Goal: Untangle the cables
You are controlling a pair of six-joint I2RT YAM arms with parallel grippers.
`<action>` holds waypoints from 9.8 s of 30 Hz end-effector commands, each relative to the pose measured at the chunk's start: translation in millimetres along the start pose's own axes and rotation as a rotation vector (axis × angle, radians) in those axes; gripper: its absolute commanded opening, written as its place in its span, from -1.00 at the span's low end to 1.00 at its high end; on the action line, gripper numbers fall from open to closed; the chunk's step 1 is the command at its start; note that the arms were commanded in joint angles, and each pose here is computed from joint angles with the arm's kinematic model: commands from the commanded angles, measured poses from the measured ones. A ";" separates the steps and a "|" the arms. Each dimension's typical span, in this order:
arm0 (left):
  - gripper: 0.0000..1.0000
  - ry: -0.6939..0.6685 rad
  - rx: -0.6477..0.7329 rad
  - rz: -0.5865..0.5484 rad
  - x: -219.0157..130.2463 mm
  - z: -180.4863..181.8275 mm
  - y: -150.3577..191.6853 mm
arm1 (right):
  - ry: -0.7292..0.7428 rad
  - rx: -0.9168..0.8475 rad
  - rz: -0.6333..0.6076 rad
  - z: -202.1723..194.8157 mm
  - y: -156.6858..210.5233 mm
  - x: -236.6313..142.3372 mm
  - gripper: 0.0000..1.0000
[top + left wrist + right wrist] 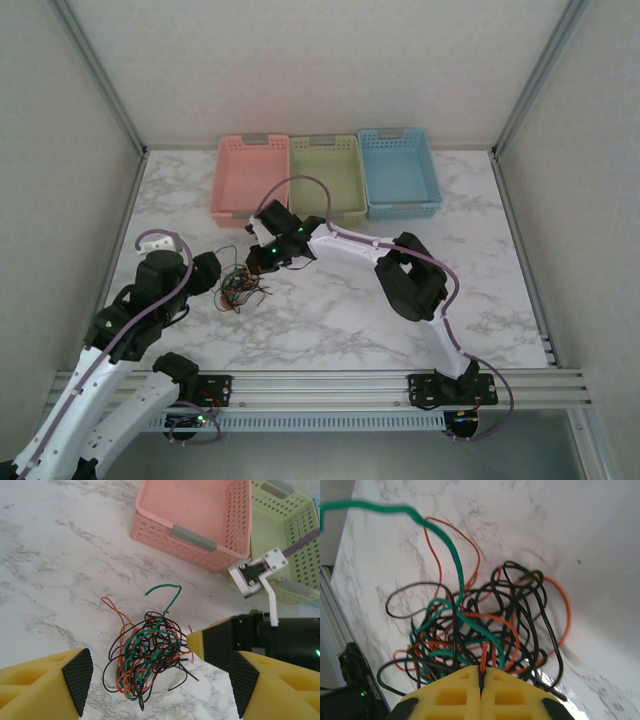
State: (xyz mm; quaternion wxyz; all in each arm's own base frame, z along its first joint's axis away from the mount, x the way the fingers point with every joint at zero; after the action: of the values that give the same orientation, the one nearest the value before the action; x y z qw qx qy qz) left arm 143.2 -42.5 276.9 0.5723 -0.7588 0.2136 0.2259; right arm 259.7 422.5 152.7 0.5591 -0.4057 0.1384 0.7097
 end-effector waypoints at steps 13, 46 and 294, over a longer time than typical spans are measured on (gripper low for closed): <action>0.50 0.082 -0.056 0.167 49.1 -12.8 34.7 | 0.159 -0.031 -0.073 -35.6 73.9 -86.2 -1.00; 0.41 0.319 -0.032 0.374 87.5 -47.8 74.0 | 0.196 -0.101 -0.128 -50.2 23.5 -120.3 0.14; -1.00 0.098 0.119 0.113 6.7 -33.1 35.3 | 0.380 0.064 -0.268 -136.8 37.2 -159.3 -1.00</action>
State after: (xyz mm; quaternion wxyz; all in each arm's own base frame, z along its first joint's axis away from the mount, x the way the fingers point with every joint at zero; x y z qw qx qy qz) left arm 134.6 -88.3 245.7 0.5873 -0.7173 0.3080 0.2138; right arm 294.8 218.9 158.6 0.6293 -0.5017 0.2007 0.5585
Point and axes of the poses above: each hand's point on the last joint's axis, 136 mm out from that joint toward the fingers, its own x axis out along the fingers, its own z axis along the line the jaws close on, y = z × x, the point moved 9 cm from there along -x, back along the fingers, and after that the axes turned 9 degrees about x, right-handed, at the moved point
